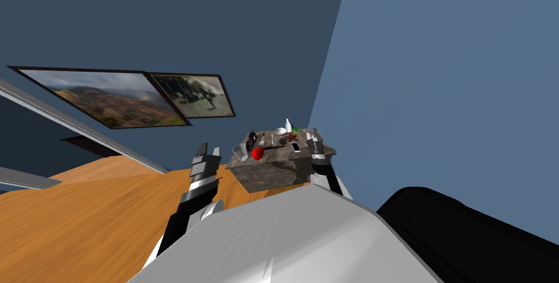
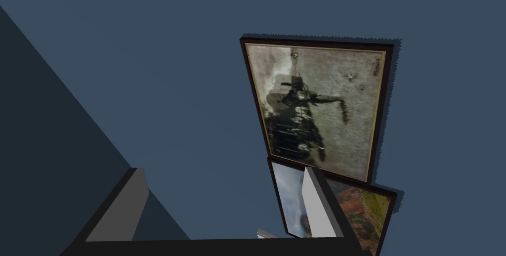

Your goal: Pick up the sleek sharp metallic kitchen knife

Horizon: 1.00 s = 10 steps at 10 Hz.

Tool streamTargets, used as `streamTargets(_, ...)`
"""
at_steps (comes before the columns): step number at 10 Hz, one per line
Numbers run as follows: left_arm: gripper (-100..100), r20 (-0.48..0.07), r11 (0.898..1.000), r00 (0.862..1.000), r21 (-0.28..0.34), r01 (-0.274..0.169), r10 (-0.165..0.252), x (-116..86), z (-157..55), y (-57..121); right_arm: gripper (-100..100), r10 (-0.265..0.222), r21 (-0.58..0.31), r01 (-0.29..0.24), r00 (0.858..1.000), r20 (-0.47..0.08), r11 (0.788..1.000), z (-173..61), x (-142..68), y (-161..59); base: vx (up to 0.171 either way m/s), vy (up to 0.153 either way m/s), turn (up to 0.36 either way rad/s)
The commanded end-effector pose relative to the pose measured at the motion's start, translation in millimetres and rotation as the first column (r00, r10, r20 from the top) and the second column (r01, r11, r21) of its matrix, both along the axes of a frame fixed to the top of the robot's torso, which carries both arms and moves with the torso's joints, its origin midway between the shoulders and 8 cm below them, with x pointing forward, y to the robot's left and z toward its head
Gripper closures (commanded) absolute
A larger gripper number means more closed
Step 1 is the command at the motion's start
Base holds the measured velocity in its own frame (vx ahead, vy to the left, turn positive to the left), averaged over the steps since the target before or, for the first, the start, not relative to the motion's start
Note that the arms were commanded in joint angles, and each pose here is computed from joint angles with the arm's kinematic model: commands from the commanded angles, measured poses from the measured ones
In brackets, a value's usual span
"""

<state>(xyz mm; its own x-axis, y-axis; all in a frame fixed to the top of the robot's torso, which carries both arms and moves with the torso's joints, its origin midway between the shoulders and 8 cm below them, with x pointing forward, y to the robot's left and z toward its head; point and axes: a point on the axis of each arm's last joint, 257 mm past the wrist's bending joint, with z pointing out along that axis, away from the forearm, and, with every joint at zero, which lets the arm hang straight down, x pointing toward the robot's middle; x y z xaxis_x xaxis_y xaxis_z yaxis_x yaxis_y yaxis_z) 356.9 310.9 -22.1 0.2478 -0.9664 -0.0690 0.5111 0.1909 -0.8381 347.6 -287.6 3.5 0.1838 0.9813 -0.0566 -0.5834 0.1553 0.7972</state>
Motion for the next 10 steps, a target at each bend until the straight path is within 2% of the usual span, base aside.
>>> streamTargets(1, 0, 0.0, 1.0, 1.0, 0.0, 0.0, 0.0, 0.0, 0.0, 0.0, -100, 0.01, -0.036, -0.011, 1.0, -0.021, 0.999, -6.3, -0.9, 1.8, -0.011, 0.04, 0.044)
streamTargets(3, 0, 0.0, 1.0, 1.0, 0.0, 0.0, 0.0, 0.0, 0.0, -0.1, -100, 0.019, -0.095, -0.025, 0.998, -0.065, 0.995, -21.0, -3.8, 2.8, -0.035, 0.112, 0.069)
streamTargets(6, 0, 0.0, 1.0, 1.0, 0.0, 0.0, 0.0, 0.0, 0.0, -0.1, -100, 0.014, -0.192, -0.046, 0.986, -0.167, 0.98, -57.2, -13.5, -1.3, -0.027, 0.189, 0.11)
streamTargets(7, 0, 0.0, 1.0, 1.0, 0.0, 0.0, 0.0, 0.0, 0.0, -0.1, -100, 0.02, -0.202, -0.054, 0.985, -0.169, 0.978, -57.5, -13.4, -0.1, -0.009, 0.138, 0.029)
streamTargets(9, 0, 0.0, 1.0, 1.0, 0.0, 0.0, 0.0, 0.0, 0.0, -0.1, -100, 0.003, -0.269, -0.073, 0.967, -0.255, 0.96, -89.3, -24.3, -6.9, -0.021, 0.182, 0.139)
streamTargets(10, 0, 0.0, 1.0, 1.0, 0.0, 0.0, 0.0, 0.0, 0.0, -0.1, -100, 0.008, -0.279, -0.084, 0.965, -0.261, 0.956, -90.5, -24.7, -5.9, -0.016, 0.18, 0.037)
